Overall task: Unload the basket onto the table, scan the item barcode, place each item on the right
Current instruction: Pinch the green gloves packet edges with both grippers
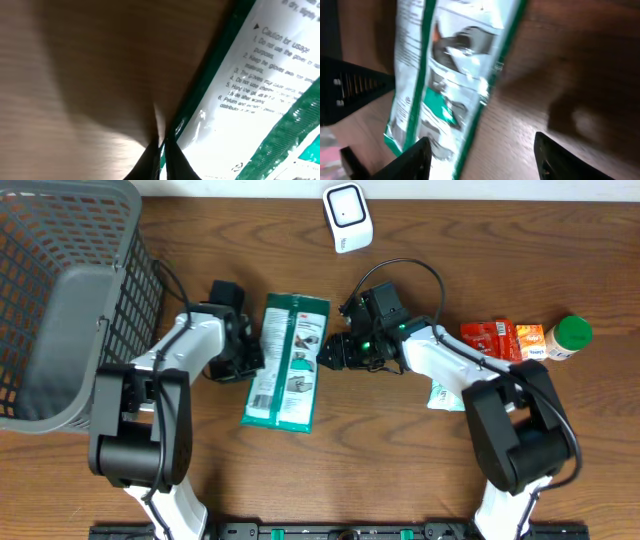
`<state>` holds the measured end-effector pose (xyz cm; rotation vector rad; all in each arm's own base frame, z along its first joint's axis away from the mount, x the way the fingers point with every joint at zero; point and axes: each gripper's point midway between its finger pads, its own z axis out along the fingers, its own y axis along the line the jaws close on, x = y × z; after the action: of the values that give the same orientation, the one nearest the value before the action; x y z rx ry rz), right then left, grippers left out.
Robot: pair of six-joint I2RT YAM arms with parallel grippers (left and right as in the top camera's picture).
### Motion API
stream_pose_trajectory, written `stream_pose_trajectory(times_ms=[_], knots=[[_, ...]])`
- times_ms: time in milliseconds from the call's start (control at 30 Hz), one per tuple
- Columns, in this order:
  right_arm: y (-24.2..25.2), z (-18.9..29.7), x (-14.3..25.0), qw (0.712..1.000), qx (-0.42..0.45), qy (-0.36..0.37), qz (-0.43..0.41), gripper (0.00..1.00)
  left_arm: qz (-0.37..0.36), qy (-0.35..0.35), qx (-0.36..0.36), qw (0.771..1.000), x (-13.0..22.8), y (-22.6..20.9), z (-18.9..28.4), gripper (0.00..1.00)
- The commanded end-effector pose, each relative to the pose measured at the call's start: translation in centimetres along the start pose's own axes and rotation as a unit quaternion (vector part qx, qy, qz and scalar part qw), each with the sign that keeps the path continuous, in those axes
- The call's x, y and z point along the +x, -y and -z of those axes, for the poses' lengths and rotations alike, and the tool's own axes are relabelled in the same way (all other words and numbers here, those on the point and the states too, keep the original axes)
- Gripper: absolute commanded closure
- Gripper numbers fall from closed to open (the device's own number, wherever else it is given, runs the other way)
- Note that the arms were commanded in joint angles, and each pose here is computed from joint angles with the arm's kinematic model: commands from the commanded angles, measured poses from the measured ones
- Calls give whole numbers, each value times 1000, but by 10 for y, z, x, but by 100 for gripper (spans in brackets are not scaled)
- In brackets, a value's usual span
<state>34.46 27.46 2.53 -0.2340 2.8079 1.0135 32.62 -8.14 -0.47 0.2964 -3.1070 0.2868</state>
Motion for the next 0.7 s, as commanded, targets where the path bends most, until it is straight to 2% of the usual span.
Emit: stream_pose_trajectory(times_ms=[0,333,633,667], knots=[[2,-18,14,998,-35,-37,-26,38,-19,-39,-9,999,19,3,-27,91],[-7,-48,27,991,-107,-73,-31,37,-49,-32,-6,998,29,29,-37,88],[-11,-49,23,992,-113,-62,-7,46,-65,-30,-5,997,33,38,-41,88],[-11,-49,23,992,-112,-62,-7,50,-65,-29,-4,997,32,38,-41,88]])
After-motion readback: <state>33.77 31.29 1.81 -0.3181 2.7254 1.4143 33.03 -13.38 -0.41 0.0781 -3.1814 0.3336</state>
